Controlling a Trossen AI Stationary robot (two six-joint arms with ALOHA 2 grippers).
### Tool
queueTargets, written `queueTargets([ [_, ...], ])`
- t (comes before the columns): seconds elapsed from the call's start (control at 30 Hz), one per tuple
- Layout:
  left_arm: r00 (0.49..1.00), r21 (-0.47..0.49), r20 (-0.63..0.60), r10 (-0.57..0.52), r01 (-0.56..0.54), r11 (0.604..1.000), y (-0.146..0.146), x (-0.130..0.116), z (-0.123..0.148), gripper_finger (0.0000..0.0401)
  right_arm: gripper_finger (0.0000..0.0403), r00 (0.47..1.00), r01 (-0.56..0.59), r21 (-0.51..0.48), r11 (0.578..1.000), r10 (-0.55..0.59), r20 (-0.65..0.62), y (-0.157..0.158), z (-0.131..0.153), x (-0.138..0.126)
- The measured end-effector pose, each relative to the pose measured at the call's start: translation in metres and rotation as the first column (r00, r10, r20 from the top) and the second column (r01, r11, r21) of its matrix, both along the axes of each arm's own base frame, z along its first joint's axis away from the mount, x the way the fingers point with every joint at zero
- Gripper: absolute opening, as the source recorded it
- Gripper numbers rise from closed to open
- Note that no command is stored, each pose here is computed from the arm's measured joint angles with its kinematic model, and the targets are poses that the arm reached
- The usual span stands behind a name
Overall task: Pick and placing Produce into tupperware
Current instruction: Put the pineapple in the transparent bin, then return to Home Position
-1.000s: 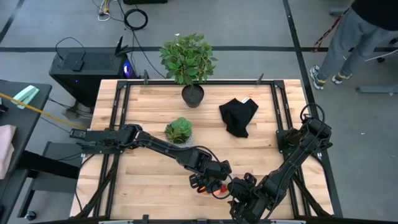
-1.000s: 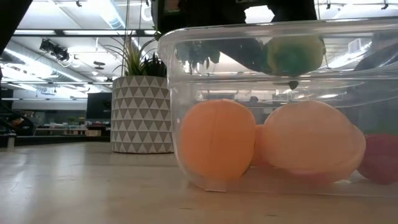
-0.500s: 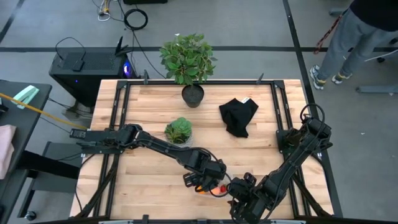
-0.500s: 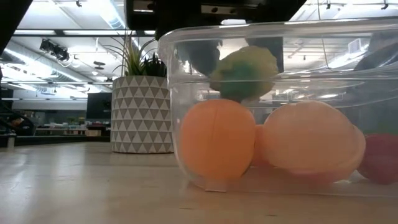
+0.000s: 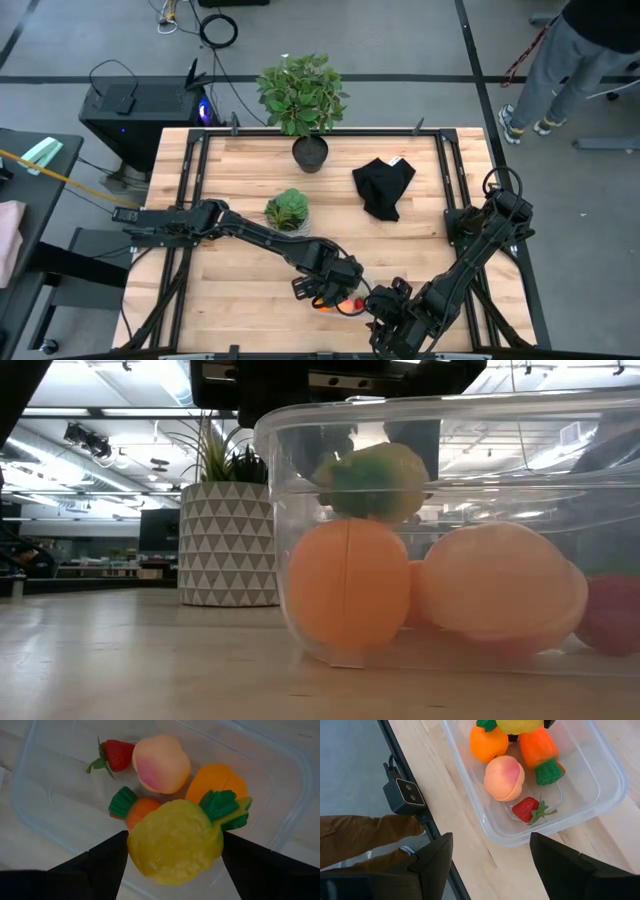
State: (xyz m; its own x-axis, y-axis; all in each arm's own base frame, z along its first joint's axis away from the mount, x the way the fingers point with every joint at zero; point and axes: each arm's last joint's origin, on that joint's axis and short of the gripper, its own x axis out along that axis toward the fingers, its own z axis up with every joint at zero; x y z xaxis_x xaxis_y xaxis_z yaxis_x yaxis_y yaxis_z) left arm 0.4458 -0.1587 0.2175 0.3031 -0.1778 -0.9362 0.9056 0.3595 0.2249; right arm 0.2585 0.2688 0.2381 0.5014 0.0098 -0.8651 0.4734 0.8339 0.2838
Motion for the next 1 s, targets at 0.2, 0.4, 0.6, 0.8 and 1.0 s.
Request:
queueTargets([
  [0.2, 1.0, -0.001, 0.0, 0.002, -0.002, 1.0, 0.0, 0.0, 0.0, 0.0313, 0.0272, 1.0, 0.0, 0.0, 1.0, 0.0, 0.0, 0.0, 0.0, 0.0],
  [0.4, 0.999, -0.014, 0.001, 0.038, -0.038, 0.999, 0.0001, 0.0009, 0.0002, 0.0314, 0.0272, 1.0, 0.0, 0.0, 1.0, 0.0, 0.001, 0.0001, 0.0, 0.0],
  [0.6, 0.999, -0.023, 0.009, 0.051, -0.051, 0.998, -0.0001, 0.002, 0.0004, 0.0316, 0.0272, 1.0, 0.0, 0.001, 1.0, 0.0, 0.002, 0.0002, 0.0001, 0.0001],
  [0.8, 0.998, -0.037, 0.005, 0.063, -0.062, 0.997, -0.0006, 0.0021, 0.0006, 0.0345, 0.0272, 1.0, 0.001, 0.007, 1.0, -0.001, 0.008, 0.0007, 0.0004, 0.0005],
  [1.0, 0.998, -0.039, 0.011, 0.068, -0.068, 0.997, -0.0006, 0.0027, 0.0007, 0.0372, 0.0272, 1.0, 0.012, 0.014, 1.0, -0.012, 0.008, 0.0007, 0.0004, 0.0005],
])
